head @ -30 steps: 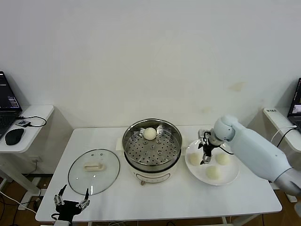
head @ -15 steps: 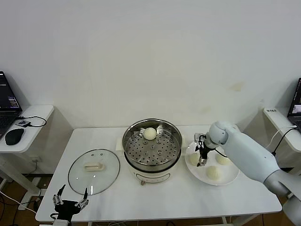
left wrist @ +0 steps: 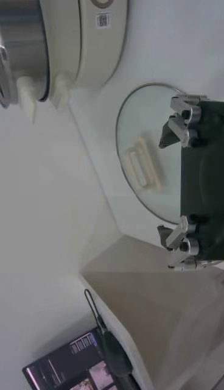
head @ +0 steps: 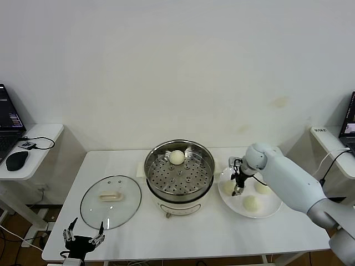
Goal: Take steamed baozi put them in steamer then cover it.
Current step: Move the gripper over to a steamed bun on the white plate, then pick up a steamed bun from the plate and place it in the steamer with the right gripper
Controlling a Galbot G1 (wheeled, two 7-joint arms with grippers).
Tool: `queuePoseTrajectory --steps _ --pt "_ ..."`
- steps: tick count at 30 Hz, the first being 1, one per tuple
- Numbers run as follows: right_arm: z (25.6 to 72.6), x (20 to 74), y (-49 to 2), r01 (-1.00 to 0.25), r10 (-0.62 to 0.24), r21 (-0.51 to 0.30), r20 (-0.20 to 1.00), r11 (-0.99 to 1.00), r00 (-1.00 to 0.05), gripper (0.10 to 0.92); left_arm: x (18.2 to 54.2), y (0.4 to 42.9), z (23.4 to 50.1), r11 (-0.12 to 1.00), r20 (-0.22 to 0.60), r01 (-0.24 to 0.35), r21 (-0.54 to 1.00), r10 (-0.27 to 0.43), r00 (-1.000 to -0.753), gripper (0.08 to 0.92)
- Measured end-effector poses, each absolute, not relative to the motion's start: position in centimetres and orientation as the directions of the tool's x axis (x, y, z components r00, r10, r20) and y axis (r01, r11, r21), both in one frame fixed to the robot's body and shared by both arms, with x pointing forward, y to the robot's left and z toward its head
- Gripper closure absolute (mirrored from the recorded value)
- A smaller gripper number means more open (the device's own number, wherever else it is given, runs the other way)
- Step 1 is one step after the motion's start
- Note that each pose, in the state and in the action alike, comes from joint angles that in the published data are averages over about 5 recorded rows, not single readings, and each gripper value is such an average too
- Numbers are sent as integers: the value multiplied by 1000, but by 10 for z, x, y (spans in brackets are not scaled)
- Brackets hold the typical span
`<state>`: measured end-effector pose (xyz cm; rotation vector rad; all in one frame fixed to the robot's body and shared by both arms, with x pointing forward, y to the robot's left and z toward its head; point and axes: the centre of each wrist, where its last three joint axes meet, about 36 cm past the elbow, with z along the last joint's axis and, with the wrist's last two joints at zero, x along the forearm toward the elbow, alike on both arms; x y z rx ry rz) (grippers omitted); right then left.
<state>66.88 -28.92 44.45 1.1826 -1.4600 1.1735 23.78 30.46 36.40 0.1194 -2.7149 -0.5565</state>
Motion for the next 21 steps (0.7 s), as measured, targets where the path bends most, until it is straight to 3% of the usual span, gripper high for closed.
queuePoseTrajectory --steps 13,21 --pt "459 672 -301 -982 -154 -148 974 118 -165 394 238 303 363 919 334 -9 393 -152 -930 177" --pt "502 672 -309 -978 -167 -179 966 108 -195 394 238 302 365 919 328 -10 393 -150 -933 177"
